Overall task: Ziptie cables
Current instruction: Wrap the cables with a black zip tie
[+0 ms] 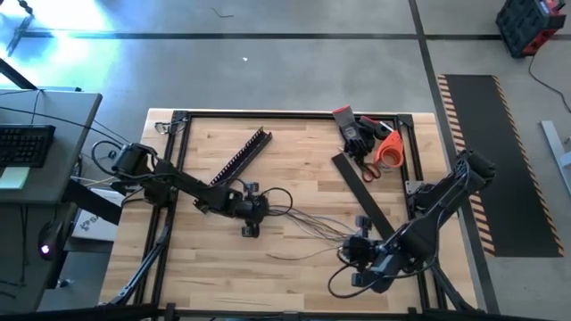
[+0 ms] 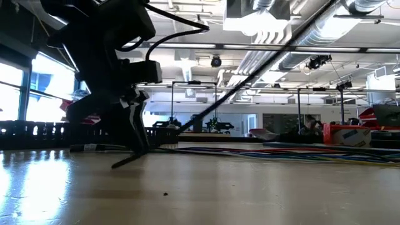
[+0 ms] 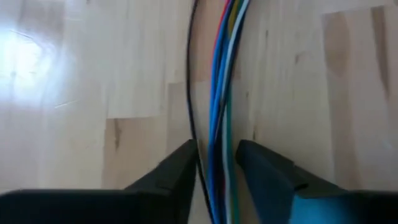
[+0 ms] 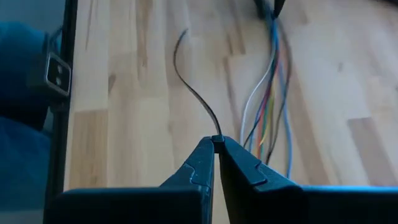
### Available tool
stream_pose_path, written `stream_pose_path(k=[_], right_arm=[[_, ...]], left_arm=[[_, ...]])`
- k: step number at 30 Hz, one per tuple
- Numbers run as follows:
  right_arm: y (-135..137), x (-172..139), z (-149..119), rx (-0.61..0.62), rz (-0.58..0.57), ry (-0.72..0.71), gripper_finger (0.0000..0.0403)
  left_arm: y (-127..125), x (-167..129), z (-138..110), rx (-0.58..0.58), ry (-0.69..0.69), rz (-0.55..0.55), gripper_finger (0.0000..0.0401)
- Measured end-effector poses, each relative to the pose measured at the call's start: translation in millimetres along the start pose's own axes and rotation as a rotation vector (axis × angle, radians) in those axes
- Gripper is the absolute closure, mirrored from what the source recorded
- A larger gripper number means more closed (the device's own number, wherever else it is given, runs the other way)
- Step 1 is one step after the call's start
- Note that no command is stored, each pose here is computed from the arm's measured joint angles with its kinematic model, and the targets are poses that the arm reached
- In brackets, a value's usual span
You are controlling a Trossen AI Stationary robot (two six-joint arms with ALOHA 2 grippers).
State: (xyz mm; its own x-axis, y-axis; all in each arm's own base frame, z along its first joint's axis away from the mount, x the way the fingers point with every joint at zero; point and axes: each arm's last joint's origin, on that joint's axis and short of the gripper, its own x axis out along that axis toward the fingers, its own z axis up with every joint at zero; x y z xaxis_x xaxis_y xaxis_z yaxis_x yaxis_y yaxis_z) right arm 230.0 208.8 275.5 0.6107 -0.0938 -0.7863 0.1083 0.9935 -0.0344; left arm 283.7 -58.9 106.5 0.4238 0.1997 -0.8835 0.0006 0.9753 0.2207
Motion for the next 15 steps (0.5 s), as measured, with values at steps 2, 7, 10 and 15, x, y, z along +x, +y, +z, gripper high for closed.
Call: stream_pose_path(k=[2, 7, 10, 15], right_arm=[[3, 8, -1, -0.003, 0.005, 0.028, 0.0403], [8, 15, 1, 0.017, -0.001, 0.061, 0.0403], [13, 13, 7, 0.026, -0.009, 0.070, 0.0403], [22, 18, 25, 0.021, -0.015, 0.084, 0.0403]], left_arm=[[2, 1, 0, -0.011, 0.003, -0.024, 0.0333], [10, 2, 4, -0.045, 0.014, -0.055, 0.0391], [12, -6, 15, -0.064, 0.006, -0.054, 0.0397], [18, -31, 38, -0.108, -0.071, -0.026, 0.0399]])
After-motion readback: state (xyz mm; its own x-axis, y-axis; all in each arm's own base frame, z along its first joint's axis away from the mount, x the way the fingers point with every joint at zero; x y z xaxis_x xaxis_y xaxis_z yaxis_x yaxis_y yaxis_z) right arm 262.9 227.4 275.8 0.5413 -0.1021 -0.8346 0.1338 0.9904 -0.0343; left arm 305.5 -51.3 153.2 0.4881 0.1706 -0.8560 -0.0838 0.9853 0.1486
